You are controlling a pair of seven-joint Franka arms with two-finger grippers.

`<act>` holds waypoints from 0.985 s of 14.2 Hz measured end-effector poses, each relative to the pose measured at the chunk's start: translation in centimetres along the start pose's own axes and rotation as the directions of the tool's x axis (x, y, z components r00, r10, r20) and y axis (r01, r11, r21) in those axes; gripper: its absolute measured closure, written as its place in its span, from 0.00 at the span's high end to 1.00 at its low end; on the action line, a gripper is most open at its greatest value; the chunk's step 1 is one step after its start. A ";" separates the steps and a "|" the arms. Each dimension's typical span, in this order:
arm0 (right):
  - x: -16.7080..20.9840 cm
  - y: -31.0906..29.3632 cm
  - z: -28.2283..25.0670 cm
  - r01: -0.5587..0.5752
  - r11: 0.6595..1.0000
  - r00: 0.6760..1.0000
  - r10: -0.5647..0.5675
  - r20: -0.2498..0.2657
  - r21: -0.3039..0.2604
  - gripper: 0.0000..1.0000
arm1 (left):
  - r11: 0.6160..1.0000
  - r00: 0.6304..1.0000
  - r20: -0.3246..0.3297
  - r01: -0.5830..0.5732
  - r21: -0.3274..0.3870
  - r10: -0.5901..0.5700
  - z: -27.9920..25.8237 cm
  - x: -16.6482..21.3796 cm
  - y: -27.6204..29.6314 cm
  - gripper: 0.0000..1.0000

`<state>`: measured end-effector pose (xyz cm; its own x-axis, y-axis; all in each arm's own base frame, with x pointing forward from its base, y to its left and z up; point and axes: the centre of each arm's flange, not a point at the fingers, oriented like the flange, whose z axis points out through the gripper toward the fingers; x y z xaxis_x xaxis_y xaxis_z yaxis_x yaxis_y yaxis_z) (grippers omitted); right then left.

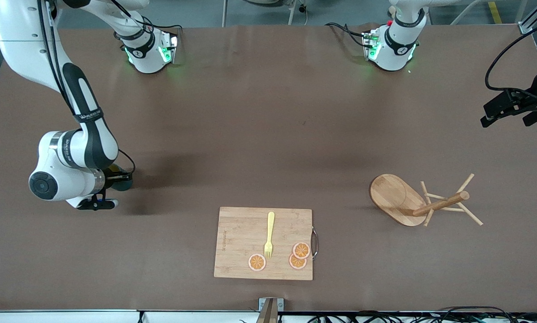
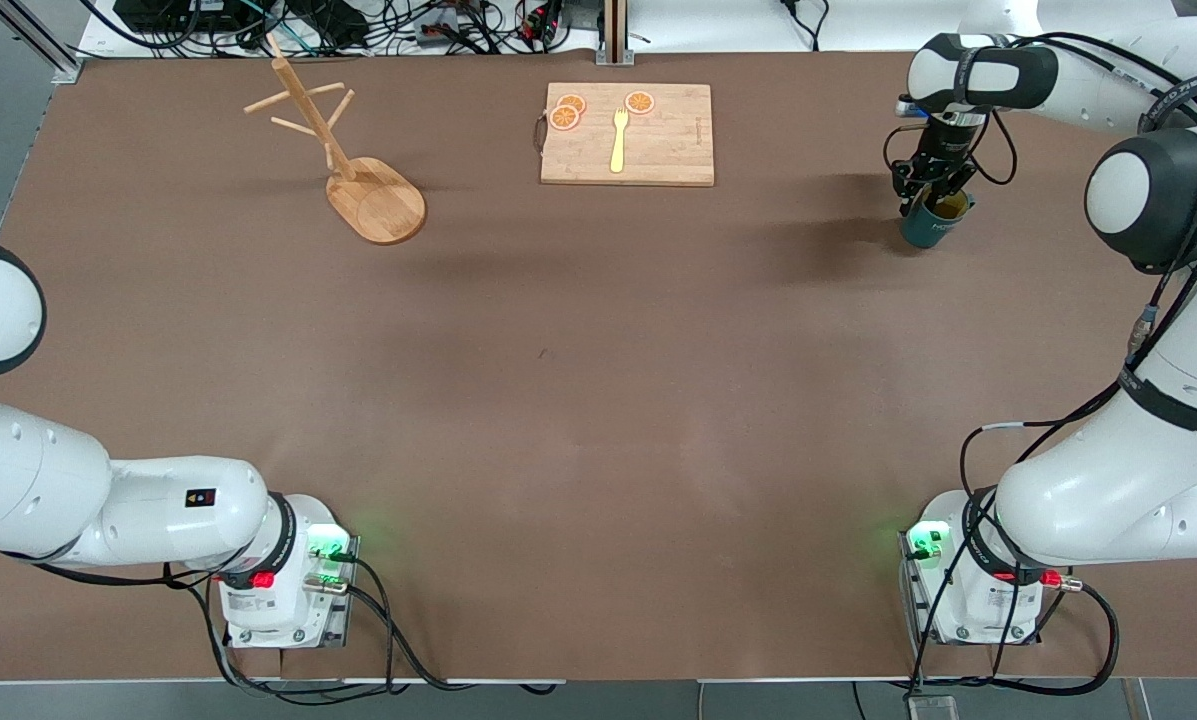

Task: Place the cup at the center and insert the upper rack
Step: 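Close the right gripper on the teal mug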

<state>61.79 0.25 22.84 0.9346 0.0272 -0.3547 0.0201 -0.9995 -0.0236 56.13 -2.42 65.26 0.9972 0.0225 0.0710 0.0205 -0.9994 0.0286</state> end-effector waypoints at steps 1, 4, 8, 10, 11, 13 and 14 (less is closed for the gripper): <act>-0.1 -0.5 -0.1 0.007 1.000 1.000 -0.007 0.001 -0.002 0.23 | 1.000 1.000 0.000 0.000 0.000 0.000 0.0 0.0 0.0 1.00; -0.2 -1.1 -0.9 0.017 1.000 1.000 -0.018 -0.009 -0.005 0.05 | 1.000 1.000 0.000 0.000 0.000 0.000 0.0 0.0 0.0 1.00; -0.2 -4.7 -2.6 0.079 0.997 0.996 -0.080 -0.042 -0.018 0.05 | 1.000 1.000 0.000 0.000 0.000 0.000 0.0 0.0 0.0 1.00; -0.6 -10.3 -4.3 0.157 0.987 0.984 -0.160 -0.073 -0.039 0.05 | 1.000 1.000 0.000 0.000 0.000 0.000 0.0 0.0 0.0 1.00; -1.0 -13.5 -5.2 0.196 0.979 0.975 -0.200 -0.093 -0.050 0.05 | 1.000 1.000 0.000 0.000 0.000 0.000 0.0 0.0 0.0 1.00; -2.2 -21.4 -7.0 0.215 0.974 0.965 -0.223 -0.141 -0.067 0.05 | 1.000 1.000 0.000 0.000 0.000 0.000 0.0 0.0 0.0 1.00; -3.2 -25.9 -7.6 0.187 0.980 0.966 -0.196 -0.166 -0.071 0.05 | 1.000 1.000 0.000 0.000 0.000 0.000 0.0 0.0 0.0 1.00</act>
<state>60.95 25.92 31.66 0.9582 0.2199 -0.1828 0.2194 -0.9754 -0.0233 56.14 -2.40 65.26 0.9972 0.0229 0.0708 0.0209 -0.9994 0.0286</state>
